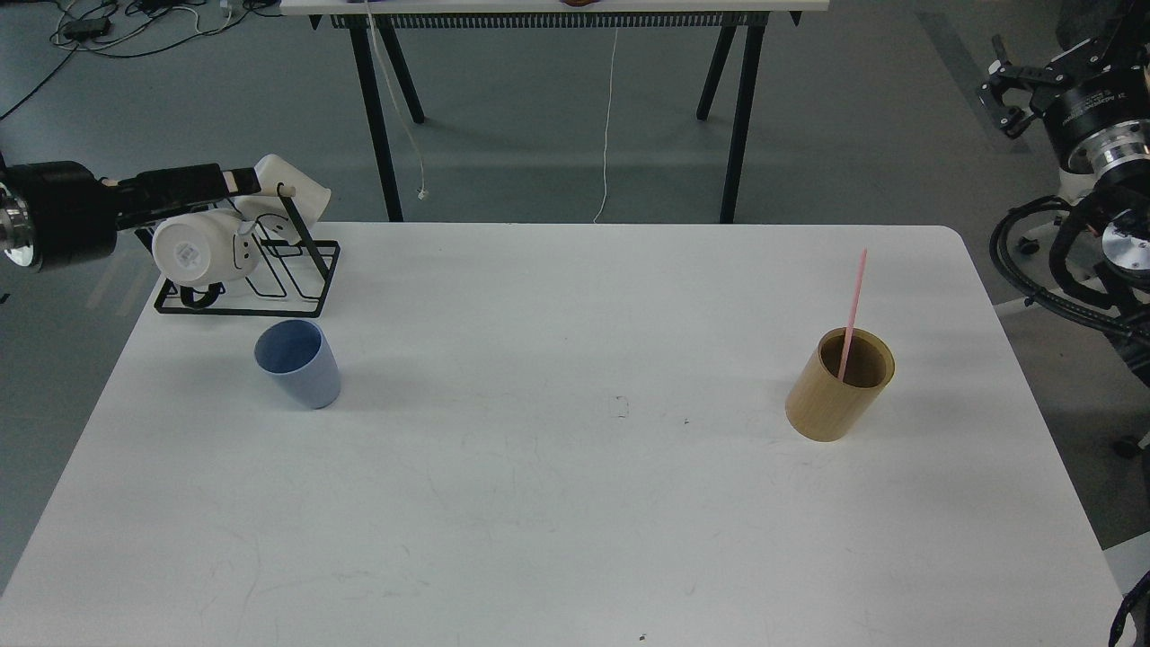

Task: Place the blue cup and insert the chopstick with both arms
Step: 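Move the left gripper toward the blue cup near the rack, then grasp the blue cup with the left gripper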

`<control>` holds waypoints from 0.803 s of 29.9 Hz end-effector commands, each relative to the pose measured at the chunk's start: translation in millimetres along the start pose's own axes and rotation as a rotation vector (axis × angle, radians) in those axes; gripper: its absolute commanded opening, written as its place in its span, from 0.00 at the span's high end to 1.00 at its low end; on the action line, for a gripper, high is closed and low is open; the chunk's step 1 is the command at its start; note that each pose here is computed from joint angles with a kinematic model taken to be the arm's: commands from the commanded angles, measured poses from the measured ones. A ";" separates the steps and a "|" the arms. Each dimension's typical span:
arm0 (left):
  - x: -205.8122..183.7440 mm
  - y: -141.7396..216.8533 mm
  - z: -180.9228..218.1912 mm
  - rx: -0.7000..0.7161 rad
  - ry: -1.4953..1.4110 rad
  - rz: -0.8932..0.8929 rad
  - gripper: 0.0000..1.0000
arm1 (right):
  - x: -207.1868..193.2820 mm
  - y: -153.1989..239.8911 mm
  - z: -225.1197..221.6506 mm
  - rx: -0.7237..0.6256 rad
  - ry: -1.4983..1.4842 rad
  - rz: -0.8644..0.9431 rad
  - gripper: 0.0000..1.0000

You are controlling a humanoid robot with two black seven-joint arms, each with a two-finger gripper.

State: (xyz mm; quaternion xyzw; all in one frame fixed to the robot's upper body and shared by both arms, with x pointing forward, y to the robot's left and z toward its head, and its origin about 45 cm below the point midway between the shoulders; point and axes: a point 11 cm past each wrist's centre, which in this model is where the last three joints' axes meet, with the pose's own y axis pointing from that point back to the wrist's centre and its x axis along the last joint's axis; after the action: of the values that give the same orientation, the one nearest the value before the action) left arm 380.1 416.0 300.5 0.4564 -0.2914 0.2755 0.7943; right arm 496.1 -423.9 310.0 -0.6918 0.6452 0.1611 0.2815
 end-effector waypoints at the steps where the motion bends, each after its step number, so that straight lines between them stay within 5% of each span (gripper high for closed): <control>1: -22.3 -11.4 -13.3 0.066 -0.153 -0.028 0.06 | -0.1 0.0 0.4 -0.002 0.002 -0.001 0.01; 24: -97.7 -51.3 -60.5 0.202 -0.304 -0.192 0.32 | -1.7 -0.7 1.5 -0.009 0.010 -0.006 0.01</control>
State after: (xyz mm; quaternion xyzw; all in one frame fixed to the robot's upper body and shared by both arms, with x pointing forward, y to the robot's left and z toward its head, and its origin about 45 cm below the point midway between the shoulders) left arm 361.9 430.8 183.4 0.5930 -0.3399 0.1556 0.7132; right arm 497.0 -421.8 310.9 -0.6953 0.6436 0.1596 0.2773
